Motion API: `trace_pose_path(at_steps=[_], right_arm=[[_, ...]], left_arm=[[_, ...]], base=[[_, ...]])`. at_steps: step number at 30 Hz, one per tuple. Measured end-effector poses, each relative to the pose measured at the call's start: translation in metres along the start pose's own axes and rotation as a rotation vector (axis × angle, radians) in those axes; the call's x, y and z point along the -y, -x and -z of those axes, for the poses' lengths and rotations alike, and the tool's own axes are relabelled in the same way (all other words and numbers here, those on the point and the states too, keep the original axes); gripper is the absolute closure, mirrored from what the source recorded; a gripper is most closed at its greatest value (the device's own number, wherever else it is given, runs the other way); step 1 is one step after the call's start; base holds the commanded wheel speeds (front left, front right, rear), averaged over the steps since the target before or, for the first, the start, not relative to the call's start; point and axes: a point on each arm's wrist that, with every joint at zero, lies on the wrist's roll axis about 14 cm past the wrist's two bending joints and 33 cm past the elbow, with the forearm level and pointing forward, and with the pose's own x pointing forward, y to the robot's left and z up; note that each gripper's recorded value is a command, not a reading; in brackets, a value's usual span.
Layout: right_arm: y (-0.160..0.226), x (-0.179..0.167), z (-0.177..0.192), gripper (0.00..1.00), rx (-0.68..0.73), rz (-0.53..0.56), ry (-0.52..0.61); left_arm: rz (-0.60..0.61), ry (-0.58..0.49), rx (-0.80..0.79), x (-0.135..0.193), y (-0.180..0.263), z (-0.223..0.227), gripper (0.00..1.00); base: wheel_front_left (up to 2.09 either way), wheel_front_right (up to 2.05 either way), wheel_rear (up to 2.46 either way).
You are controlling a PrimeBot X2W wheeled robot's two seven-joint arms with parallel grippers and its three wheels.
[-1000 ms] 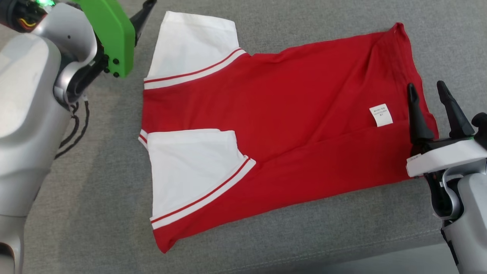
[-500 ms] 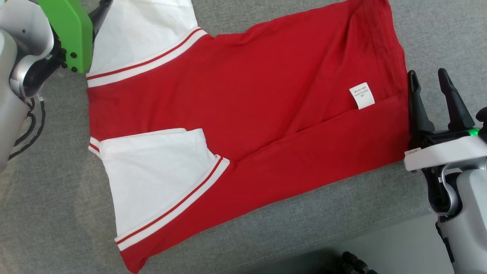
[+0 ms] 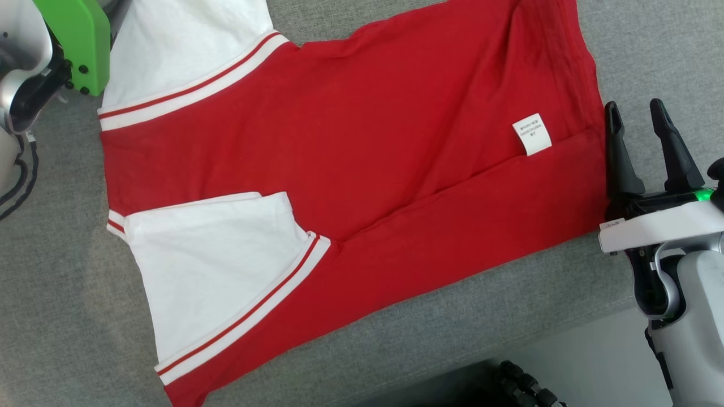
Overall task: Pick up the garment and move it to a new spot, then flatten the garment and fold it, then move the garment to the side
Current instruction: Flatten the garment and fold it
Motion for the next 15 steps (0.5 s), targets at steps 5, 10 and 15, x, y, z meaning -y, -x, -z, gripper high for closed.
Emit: trace_pose_path(at_steps=[5, 10, 15], right_arm=[[0.0, 0.0, 0.002, 0.0, -0.005, -0.001, 0.002], [-0.002, 0.001, -0.002, 0.0, 0.004, -0.004, 0.009], [-0.006, -0.002, -0.012, 0.0, 0.026, -0.02, 0.012]], left_arm=[[0.025, -0.009, 0.003, 0.009, -0.006, -0.003, 0.56], [0.07, -0.016, -0.041, 0.023, -0.006, 0.003, 1.0], [0.079, -0.026, 0.017, 0.026, 0.005, -0.008, 1.0]], base=[[0.0, 0.0, 0.0], [0.0, 0.0, 0.0], [0.0, 0.0, 0.0]])
